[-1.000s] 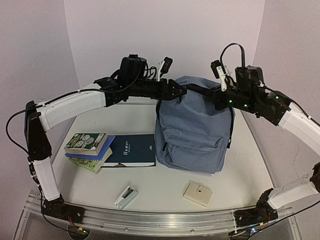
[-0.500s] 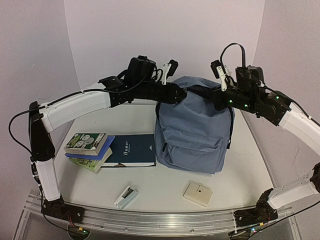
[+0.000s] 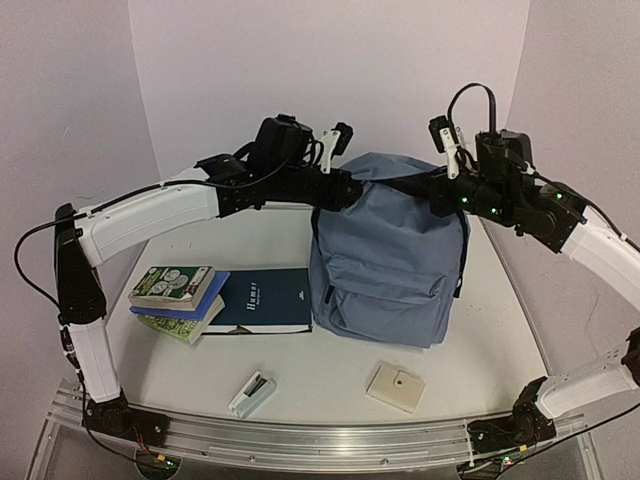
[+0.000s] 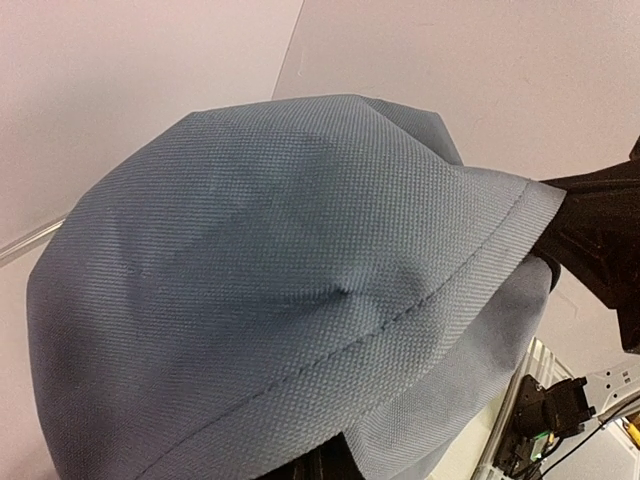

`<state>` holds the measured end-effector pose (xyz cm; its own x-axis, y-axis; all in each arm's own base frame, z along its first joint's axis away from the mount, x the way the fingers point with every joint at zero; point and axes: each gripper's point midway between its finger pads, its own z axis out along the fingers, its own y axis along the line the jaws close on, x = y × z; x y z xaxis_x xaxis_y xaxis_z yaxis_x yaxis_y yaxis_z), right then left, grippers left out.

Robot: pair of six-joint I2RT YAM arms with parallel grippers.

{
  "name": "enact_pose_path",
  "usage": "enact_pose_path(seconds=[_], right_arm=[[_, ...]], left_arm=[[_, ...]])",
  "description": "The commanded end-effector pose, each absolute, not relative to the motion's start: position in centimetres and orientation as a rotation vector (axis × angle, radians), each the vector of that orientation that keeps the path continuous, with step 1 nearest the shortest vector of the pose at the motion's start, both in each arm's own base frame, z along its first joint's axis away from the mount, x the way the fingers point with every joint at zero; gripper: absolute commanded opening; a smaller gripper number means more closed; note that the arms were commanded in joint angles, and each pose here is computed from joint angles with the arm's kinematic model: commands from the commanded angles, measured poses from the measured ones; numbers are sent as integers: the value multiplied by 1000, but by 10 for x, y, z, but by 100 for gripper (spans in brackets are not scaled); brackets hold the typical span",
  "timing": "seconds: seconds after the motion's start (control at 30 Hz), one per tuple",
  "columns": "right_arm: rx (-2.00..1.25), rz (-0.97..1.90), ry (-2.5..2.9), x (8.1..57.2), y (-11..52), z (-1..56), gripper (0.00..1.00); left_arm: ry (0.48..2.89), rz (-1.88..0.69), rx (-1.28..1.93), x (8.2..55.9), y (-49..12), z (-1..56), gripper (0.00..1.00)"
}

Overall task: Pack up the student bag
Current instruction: Unzip the student bag at the center of the board.

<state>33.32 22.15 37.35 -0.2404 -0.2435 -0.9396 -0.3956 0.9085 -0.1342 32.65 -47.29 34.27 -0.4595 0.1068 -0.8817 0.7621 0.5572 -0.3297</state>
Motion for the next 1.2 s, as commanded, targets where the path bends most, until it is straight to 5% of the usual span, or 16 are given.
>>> enact_pose_path(seconds=[0.0,0.33,0.73,0.9,1.17], right_arm=[[-273,44,1771,338,187,400,0],[-162,-26,1750,338,165,407,0],[-148,60,1731,333,171,418,0],[-291,240,1716,317,197,424,19],[-286,314,1744,301,193,423,23]], left_arm=[[1859,-870,619,326,-442,380,0],[2022,-994,421,350,-373,344,0],[2177,-1017,423,334,-365,271,0],[2185,-1102,489,325,-376,262,0],[2233,-1096,492,321,-374,233,0]])
